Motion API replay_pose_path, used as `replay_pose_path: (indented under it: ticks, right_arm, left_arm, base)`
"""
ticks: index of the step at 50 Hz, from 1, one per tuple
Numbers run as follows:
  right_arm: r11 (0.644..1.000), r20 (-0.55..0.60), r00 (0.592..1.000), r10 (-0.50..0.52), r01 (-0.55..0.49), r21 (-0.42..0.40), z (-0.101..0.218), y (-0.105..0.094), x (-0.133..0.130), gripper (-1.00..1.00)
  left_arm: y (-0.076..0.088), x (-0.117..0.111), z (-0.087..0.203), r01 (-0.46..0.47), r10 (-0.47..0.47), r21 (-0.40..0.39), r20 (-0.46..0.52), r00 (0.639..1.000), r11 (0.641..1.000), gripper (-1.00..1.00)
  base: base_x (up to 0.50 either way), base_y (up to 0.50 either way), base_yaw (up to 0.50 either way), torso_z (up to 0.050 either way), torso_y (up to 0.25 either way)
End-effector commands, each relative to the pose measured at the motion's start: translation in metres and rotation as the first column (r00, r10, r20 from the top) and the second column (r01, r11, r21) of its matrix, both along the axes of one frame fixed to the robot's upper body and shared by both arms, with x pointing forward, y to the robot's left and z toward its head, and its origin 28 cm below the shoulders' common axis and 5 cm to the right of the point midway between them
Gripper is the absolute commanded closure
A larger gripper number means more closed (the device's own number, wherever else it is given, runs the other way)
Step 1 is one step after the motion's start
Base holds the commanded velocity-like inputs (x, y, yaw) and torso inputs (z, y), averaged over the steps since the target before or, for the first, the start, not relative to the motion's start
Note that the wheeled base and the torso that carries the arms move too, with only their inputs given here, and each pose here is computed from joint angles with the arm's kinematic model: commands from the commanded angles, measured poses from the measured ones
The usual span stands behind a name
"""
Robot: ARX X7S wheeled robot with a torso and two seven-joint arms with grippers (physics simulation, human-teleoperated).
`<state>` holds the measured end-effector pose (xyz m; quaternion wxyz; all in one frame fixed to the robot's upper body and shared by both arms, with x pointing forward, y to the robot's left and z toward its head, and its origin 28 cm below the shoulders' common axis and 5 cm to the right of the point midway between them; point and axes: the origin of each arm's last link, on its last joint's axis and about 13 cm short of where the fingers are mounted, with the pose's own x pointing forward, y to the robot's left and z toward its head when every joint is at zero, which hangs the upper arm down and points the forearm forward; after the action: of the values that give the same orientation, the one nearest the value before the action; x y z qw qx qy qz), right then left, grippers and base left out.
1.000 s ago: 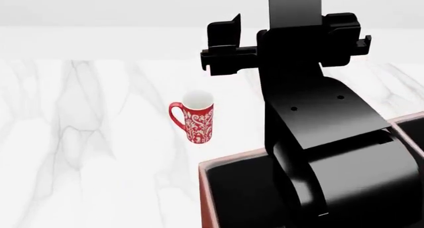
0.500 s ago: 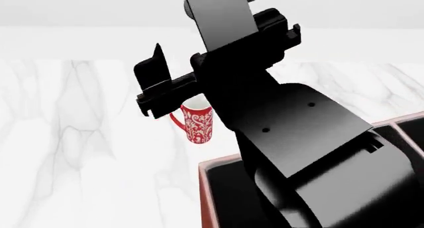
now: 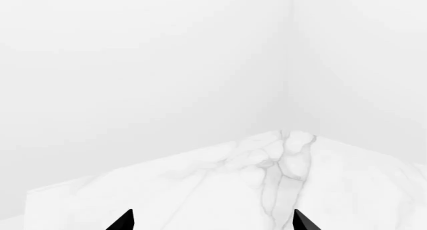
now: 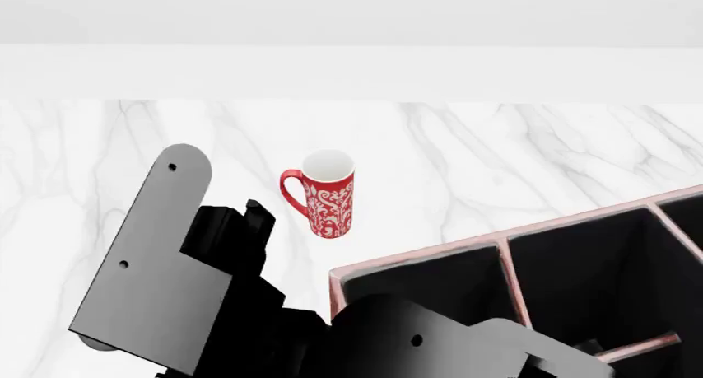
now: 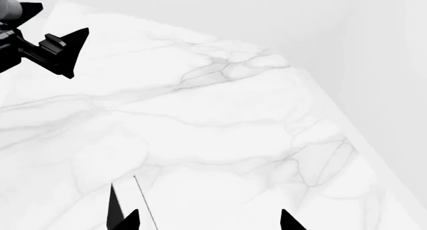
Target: Pick up the book and place it in the right compartment of the caddy.
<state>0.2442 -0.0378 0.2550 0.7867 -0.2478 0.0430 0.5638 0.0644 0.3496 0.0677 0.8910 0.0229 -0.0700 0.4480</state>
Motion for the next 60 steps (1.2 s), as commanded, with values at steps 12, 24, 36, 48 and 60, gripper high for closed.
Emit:
replay_pose_path:
  ticks: [12, 24, 36, 48, 60]
  right_arm:
    - [0.980, -0.053, 0.987, 0.153, -0.159, -0.118, -0.021, 0.001, -0.012, -1.00]
    - [0.983, -0.067, 0.990, 0.128, -0.135, -0.121, -0.033, 0.002, -0.006, -1.00]
    - [0.980, -0.113, 0.987, 0.112, -0.129, -0.153, -0.051, 0.005, 0.010, -1.00]
    - [0.980, -0.142, 0.987, 0.071, -0.095, -0.175, -0.071, 0.013, 0.038, -1.00]
    - [0.979, -0.194, 0.980, 0.054, -0.089, -0.181, -0.092, 0.020, 0.050, -1.00]
  left_arm:
    - [0.000, -0.001, 0.001, -0.001, 0.001, 0.002, 0.001, 1.000, 1.000, -1.00]
    - [0.000, -0.001, 0.000, 0.002, -0.002, 0.003, -0.001, 1.000, 1.000, -1.00]
    - [-0.001, 0.000, 0.000, 0.007, -0.007, 0.005, -0.004, 1.000, 1.000, -1.00]
    - [-0.001, 0.001, -0.002, 0.011, -0.011, 0.002, -0.010, 1.000, 1.000, -1.00]
    - [-0.001, 0.000, -0.003, 0.010, -0.010, 0.001, -0.012, 1.000, 1.000, -1.00]
  base:
    - [0.00, 0.00, 0.00, 0.000, 0.000]
    - [0.00, 0.00, 0.00, 0.000, 0.000]
    - [0.00, 0.00, 0.00, 0.000, 0.000]
    - [0.00, 0.00, 0.00, 0.000, 0.000]
    - [0.00, 0.00, 0.00, 0.000, 0.000]
